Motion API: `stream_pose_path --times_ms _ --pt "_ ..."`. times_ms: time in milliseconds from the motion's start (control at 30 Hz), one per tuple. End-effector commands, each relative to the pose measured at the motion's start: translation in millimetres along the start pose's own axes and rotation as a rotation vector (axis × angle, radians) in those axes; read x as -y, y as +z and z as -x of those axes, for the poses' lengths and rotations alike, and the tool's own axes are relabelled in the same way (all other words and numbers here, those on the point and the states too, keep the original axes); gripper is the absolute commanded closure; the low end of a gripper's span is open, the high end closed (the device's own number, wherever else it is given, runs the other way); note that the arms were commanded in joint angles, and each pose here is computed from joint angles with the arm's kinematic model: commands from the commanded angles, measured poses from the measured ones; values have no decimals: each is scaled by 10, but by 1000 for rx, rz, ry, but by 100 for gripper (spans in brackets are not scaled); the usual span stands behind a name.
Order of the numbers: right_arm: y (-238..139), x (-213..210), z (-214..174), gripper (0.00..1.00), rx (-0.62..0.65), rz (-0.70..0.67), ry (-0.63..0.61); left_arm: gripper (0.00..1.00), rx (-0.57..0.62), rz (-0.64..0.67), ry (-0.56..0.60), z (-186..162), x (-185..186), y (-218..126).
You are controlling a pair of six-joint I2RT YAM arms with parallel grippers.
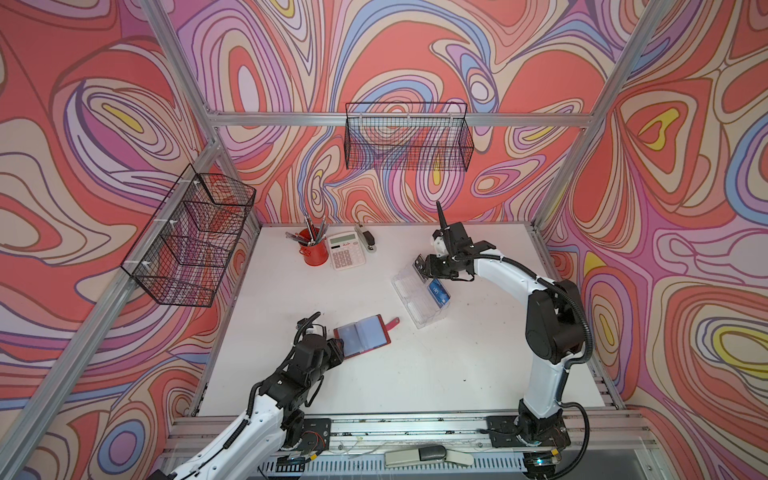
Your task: Put the credit cards into the card holder
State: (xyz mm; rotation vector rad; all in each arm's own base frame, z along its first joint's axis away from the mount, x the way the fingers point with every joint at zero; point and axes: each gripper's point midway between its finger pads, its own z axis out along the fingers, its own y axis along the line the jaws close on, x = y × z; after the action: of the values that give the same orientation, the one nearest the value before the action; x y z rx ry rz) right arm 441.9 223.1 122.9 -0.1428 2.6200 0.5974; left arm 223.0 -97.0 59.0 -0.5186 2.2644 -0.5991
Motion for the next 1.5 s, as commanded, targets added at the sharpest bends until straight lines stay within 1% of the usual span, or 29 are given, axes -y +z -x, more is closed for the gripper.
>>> stream_pose_path --times_ms 0,200,433,700,833,967,1267,1467 --pt "-166 -157 112 61 45 53 -34 55 25 -13 1 67 45 -12" --pt "-120 -188 108 65 34 65 -32 55 28 -14 -2 68 40 -10" --pt "-50 -201 102 66 19 58 -38 55 29 -11 1 72 42 -14" --pt "-178 -336 214 66 40 73 -69 54 33 -10 3 90 46 -33" --pt "-67 -326 131 66 16 55 -72 54 37 -13 0 88 41 -34" --pt "59 -254 69 69 -19 16 -70 54 36 -12 -1 84 39 -30" --pt "108 -279 51 70 -27 8 -79 54 26 -11 -2 67 40 -12" --pt "208 -309 14 70 -46 17 -85 54 26 -9 0 75 45 -20"
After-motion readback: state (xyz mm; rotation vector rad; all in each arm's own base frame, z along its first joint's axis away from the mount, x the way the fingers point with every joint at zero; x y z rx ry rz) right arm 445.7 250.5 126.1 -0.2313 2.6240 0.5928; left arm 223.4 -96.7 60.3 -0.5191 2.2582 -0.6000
